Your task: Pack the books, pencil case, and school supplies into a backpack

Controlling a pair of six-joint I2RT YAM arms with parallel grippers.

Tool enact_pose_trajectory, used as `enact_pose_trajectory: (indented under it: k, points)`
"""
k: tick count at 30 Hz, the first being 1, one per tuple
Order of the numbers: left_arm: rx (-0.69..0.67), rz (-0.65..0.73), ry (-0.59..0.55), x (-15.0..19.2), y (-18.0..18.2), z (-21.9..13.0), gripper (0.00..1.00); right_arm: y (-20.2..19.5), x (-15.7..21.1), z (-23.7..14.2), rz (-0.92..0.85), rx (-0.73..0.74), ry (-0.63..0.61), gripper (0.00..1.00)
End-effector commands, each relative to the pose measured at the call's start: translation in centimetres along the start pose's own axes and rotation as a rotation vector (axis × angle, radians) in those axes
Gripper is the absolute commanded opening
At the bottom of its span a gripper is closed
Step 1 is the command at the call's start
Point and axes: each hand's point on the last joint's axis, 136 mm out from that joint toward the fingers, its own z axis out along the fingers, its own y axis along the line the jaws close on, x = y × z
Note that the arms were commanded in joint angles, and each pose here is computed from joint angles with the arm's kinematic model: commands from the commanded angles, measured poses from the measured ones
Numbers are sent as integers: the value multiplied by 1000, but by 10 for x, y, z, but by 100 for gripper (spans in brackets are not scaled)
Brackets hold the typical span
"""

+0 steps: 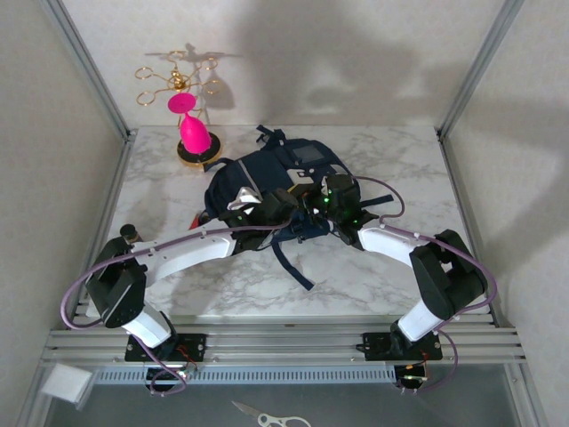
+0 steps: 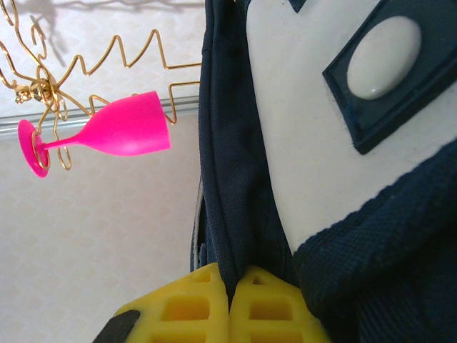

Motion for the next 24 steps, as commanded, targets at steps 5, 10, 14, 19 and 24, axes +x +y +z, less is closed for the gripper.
enact_pose_trajectory:
  k: [5, 10, 14, 19, 24]
  points:
    - [-64, 14, -61, -17, 12, 9, 29, 54, 22, -6, -70, -181, 69, 0]
    - [-63, 3, -69, -19, 16, 16, 30, 55, 24, -7, -74, -182, 67, 0]
    - [-84, 7, -91, -23, 18, 22, 29, 57, 26, -8, -72, -188, 71, 0]
    - [-115, 8, -119, -28, 21, 32, 24, 58, 29, -7, -72, -190, 79, 0]
    - [-89, 3, -158, -35, 15, 33, 19, 54, 29, -7, -69, -186, 78, 0]
